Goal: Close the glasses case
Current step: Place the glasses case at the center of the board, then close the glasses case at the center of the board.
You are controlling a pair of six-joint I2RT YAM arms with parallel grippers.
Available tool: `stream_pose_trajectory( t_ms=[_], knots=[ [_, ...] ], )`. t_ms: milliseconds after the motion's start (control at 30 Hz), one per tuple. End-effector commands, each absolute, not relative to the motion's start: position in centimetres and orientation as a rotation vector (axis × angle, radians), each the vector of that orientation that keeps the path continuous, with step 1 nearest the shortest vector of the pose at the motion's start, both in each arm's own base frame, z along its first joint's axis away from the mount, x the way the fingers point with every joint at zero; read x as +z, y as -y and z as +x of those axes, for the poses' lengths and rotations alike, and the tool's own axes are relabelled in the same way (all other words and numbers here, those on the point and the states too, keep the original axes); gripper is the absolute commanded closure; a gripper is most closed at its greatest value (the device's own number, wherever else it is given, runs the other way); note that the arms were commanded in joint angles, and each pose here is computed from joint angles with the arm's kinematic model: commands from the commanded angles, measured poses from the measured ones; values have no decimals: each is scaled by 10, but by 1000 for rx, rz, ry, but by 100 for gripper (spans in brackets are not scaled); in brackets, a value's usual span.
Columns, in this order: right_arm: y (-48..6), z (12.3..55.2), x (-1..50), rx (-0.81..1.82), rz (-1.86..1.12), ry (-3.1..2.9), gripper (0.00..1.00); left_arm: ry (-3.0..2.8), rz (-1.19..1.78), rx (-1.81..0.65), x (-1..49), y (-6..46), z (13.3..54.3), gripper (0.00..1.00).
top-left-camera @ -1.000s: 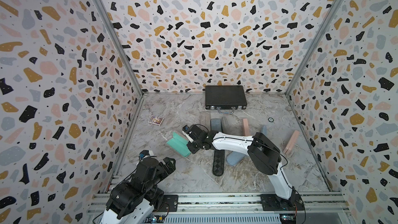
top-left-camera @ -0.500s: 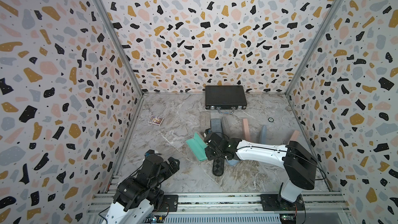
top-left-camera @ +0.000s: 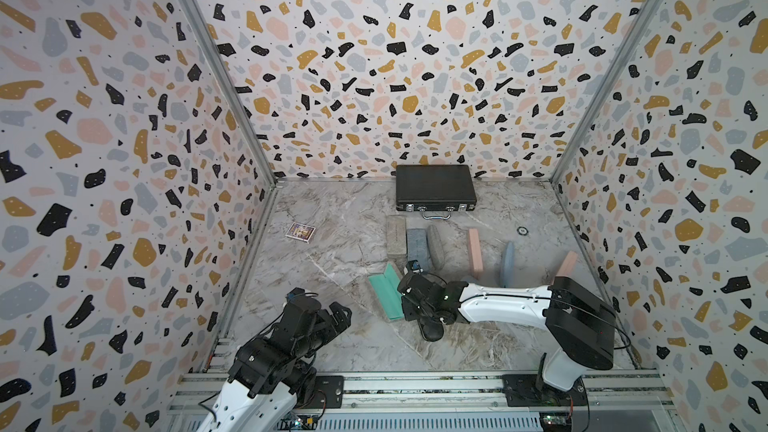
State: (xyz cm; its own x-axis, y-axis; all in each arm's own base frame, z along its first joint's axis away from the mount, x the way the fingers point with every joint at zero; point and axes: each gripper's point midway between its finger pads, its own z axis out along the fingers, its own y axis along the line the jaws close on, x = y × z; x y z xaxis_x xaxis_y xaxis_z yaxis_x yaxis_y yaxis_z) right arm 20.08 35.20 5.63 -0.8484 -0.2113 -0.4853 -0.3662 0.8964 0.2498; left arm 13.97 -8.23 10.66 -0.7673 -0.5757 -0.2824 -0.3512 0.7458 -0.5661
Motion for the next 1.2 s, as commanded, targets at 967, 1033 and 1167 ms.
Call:
stream_pose_trajectory(
  t_ms=[967, 1033, 1167],
  knots=[
    [-282, 188, 149, 211, -522, -2456, 96, -2585, -650, -739, 80, 113, 167, 75],
    [-280, 194, 150, 203, -523, -2464, 100, -2610, -643, -739, 76, 116, 168, 89],
    [-279, 204, 140, 228, -519, -2516, 100, -2644, -618, -726, 73, 120, 170, 100]
  ],
)
